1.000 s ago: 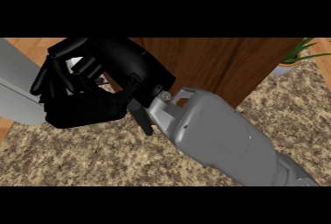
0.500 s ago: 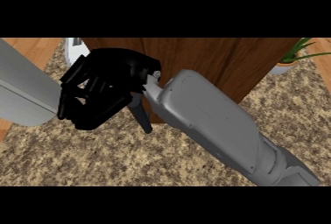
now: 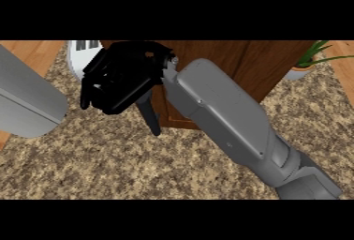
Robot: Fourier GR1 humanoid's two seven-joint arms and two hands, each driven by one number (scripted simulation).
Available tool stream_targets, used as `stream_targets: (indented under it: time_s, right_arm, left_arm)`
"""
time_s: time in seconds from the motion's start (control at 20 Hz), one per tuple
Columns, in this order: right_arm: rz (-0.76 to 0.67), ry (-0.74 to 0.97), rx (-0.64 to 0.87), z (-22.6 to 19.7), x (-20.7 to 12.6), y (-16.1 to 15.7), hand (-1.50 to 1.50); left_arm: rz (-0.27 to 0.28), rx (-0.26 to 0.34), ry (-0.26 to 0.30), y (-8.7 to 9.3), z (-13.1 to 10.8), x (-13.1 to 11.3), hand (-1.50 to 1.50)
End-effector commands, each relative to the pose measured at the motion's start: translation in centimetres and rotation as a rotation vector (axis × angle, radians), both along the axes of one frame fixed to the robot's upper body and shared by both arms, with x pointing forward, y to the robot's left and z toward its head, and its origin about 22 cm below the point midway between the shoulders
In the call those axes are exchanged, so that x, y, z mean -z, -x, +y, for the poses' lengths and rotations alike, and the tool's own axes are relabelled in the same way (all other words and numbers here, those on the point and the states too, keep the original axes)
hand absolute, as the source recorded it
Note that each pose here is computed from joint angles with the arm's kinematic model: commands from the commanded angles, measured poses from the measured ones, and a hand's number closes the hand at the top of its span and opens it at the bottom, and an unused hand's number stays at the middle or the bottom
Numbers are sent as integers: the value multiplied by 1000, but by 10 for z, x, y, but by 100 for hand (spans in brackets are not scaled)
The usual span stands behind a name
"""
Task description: Pick up the wine, place it into the cabinet and close the cabinet
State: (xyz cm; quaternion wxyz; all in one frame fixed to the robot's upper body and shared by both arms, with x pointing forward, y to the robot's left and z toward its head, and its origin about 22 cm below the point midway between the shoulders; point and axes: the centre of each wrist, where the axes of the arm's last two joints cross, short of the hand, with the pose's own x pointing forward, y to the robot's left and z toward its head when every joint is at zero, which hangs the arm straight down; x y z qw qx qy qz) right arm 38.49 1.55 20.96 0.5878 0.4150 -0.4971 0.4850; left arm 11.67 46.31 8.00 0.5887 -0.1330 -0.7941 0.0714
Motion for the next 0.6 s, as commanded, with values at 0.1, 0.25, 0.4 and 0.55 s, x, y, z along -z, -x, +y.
stream_targets:
  time_s: [0.1,0.25,0.4,0.55]
  right_arm:
    - [71,-68,54,-22,15,-26,150]
    - [78,-78,110,-35,22,-37,150]
    - [60,-95,171,-46,17,-44,150]
    - [23,-114,282,-59,11,-51,150]
  left_arm:
    - [-57,15,15,-4,15,-4,-150]
    - [-42,12,29,7,12,12,-150]
    - [-46,19,22,1,7,3,-150]
    - [-44,18,16,-1,6,4,-150]
